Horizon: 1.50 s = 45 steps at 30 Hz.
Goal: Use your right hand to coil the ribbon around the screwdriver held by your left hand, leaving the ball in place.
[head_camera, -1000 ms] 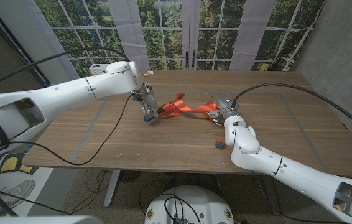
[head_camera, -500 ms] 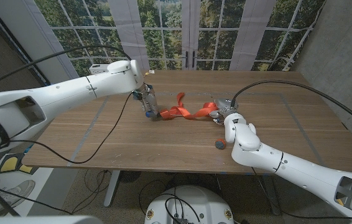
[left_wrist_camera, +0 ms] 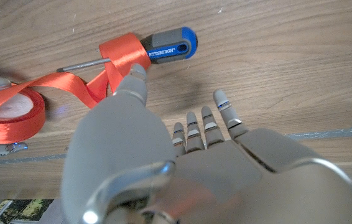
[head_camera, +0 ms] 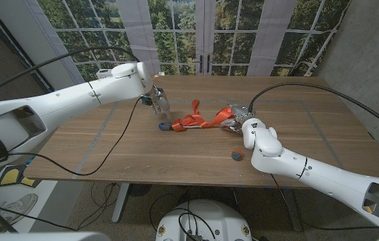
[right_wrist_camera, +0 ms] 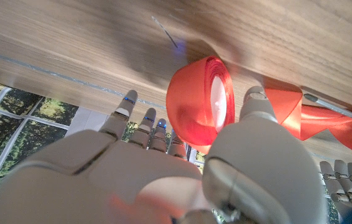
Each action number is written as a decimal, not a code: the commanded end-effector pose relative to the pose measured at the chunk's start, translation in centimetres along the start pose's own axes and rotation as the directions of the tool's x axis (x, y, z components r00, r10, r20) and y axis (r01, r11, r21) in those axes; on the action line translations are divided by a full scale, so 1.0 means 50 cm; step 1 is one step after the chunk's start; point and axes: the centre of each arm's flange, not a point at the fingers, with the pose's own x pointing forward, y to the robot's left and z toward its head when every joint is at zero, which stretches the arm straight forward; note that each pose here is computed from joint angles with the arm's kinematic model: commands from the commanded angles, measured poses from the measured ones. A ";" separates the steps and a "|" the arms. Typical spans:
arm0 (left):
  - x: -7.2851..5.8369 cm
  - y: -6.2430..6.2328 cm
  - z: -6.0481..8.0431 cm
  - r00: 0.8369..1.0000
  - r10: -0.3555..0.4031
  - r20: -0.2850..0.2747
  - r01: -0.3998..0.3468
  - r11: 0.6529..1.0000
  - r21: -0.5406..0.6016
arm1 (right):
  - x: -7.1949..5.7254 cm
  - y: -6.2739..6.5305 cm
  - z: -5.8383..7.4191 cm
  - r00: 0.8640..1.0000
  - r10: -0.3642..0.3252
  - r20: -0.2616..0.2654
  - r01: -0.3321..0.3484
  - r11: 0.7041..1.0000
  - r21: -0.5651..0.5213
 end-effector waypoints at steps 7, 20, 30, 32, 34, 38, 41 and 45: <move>-0.040 0.009 -0.018 0.963 0.213 0.165 -0.190 0.972 -0.141 | -0.005 -0.056 -0.021 0.984 0.078 0.157 -0.096 0.989 0.110; -0.066 0.001 -0.033 0.851 0.402 0.339 -0.314 0.906 -0.285 | -0.007 -0.063 -0.059 0.925 -0.119 0.362 -0.077 0.872 0.483; -0.062 -0.006 -0.059 0.697 0.490 0.523 -0.281 0.858 -0.430 | -0.008 -0.079 -0.073 0.876 -0.256 0.410 -0.072 0.769 0.635; -0.054 -0.003 -0.064 0.663 0.461 0.589 -0.206 0.870 -0.449 | -0.009 -0.080 -0.074 0.861 -0.298 0.411 -0.063 0.740 0.669; -0.057 -0.010 -0.067 0.663 0.497 0.560 -0.240 0.850 -0.469 | -0.006 -0.083 -0.075 0.849 -0.300 0.435 -0.099 0.717 0.689; -0.057 -0.019 -0.078 0.598 0.547 0.586 -0.222 0.815 -0.535 | -0.003 -0.088 -0.078 0.829 -0.358 0.429 -0.111 0.646 0.755; -0.063 -0.024 -0.086 0.563 0.569 0.600 -0.210 0.800 -0.562 | 0.000 -0.088 -0.085 0.822 -0.370 0.434 -0.144 0.602 0.785; -0.066 -0.035 -0.099 0.507 0.619 0.600 -0.193 0.759 -0.621 | -0.001 -0.090 -0.095 0.814 -0.402 0.419 -0.135 0.571 0.810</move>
